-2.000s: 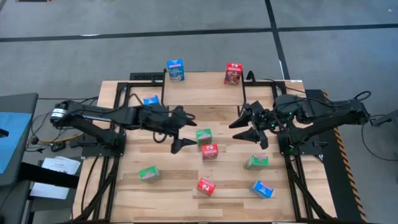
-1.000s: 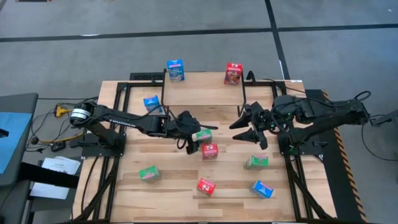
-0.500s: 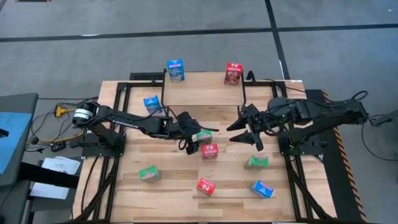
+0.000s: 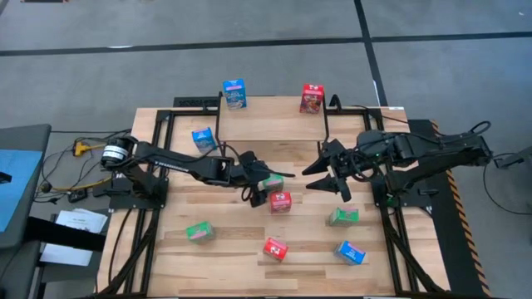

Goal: Stack cereal on shelf
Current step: Put the top green cereal box on the shelf

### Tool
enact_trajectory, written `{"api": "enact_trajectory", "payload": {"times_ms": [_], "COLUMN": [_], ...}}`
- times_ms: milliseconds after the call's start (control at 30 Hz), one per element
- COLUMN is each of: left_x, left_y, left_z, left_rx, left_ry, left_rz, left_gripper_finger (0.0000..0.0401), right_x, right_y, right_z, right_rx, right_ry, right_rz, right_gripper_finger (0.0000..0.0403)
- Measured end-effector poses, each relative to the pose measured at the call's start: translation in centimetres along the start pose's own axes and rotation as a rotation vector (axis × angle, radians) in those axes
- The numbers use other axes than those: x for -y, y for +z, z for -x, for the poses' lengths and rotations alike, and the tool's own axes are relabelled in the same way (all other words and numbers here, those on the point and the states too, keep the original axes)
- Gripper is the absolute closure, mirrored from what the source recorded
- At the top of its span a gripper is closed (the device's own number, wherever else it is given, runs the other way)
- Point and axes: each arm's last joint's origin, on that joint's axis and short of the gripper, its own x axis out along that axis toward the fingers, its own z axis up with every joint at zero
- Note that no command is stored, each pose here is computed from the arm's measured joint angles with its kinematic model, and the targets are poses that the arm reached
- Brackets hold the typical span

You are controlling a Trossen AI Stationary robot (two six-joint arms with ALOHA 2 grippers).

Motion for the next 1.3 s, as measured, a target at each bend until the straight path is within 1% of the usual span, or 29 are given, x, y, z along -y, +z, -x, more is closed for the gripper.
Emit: {"api": "enact_trajectory", "payload": {"times_ms": [67,600,700,900,1000,1133,1300], "left_x": [-0.04,-0.1,-0.09,-0.07,-0.07,-0.02,0.01], "left_y": [-0.34,-0.41,-0.41,-0.41,-0.4,-0.41,-0.41], "left_z": [-0.12,-0.57,-0.57,-0.58,-0.58,-0.58,-0.58], "left_rx": [-0.025,-0.026,-0.027,-0.031,-0.031,-0.033,-0.034], "left_ry": [0.007,0.003,0.0,-0.025,-0.025,-0.042,-0.051], "left_rz": [-0.008,-0.023,-0.023,-0.022,-0.023,-0.043,-0.044], "left_gripper_finger": [0.0033,0.0035,0.0052,0.011,0.0129,0.014,0.0143], "right_x": [0.0,0.01,0.01,0.0,0.01,0.0,0.0], "right_y": [0.0,-0.01,-0.01,-0.01,-0.01,0.0,-0.01], "right_z": [0.0,0.0,0.0,0.0,0.0,0.0,0.0], "right_rx": [0.0,-0.001,-0.002,-0.001,-0.001,-0.001,-0.001], "right_ry": [0.0,-0.001,0.0,-0.001,-0.001,0.0,0.0], "right_rz": [0.0,0.0,0.0,0.0,0.0,0.0,0.0], "right_gripper_finger": [0.0137,0.0137,0.0137,0.0137,0.0137,0.0137,0.0137]}}
